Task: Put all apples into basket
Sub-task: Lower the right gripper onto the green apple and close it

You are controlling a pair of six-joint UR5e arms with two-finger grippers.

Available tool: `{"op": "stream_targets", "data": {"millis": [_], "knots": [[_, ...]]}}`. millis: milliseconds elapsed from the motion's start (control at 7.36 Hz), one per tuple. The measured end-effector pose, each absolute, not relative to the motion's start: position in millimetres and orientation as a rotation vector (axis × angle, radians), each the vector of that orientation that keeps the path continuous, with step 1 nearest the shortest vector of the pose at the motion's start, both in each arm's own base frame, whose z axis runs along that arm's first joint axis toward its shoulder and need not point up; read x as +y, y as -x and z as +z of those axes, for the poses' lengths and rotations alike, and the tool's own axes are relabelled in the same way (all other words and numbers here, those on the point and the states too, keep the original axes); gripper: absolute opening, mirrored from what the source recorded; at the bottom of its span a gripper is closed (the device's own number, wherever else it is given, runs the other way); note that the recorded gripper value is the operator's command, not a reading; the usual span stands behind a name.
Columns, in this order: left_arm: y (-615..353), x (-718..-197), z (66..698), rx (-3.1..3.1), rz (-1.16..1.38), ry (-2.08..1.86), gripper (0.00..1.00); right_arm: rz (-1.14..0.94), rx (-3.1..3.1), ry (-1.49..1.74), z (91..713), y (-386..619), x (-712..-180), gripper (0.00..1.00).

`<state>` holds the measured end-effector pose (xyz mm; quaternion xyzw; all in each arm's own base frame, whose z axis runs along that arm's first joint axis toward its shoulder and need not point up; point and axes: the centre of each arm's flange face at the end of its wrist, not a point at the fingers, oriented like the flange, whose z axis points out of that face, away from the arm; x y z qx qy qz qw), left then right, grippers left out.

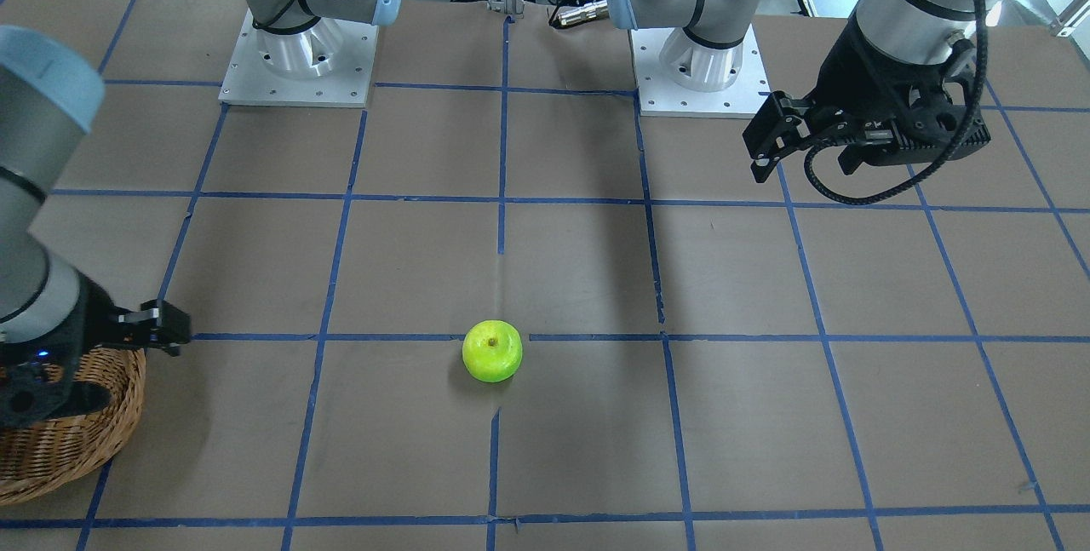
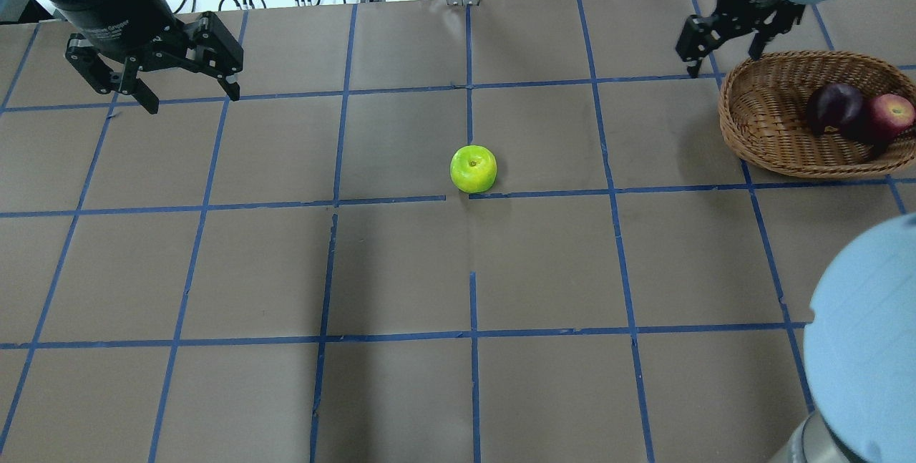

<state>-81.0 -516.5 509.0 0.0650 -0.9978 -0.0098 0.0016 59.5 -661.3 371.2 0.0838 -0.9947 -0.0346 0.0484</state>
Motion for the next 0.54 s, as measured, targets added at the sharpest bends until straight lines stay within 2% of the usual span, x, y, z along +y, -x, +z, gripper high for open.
{"op": "stream_targets", "data": {"millis": [543], "knots": [[86, -497, 519, -3.128, -0.001, -0.194, 1.00, -0.111, -3.193, 0.121, 347, -233, -637, 1.00]]}}
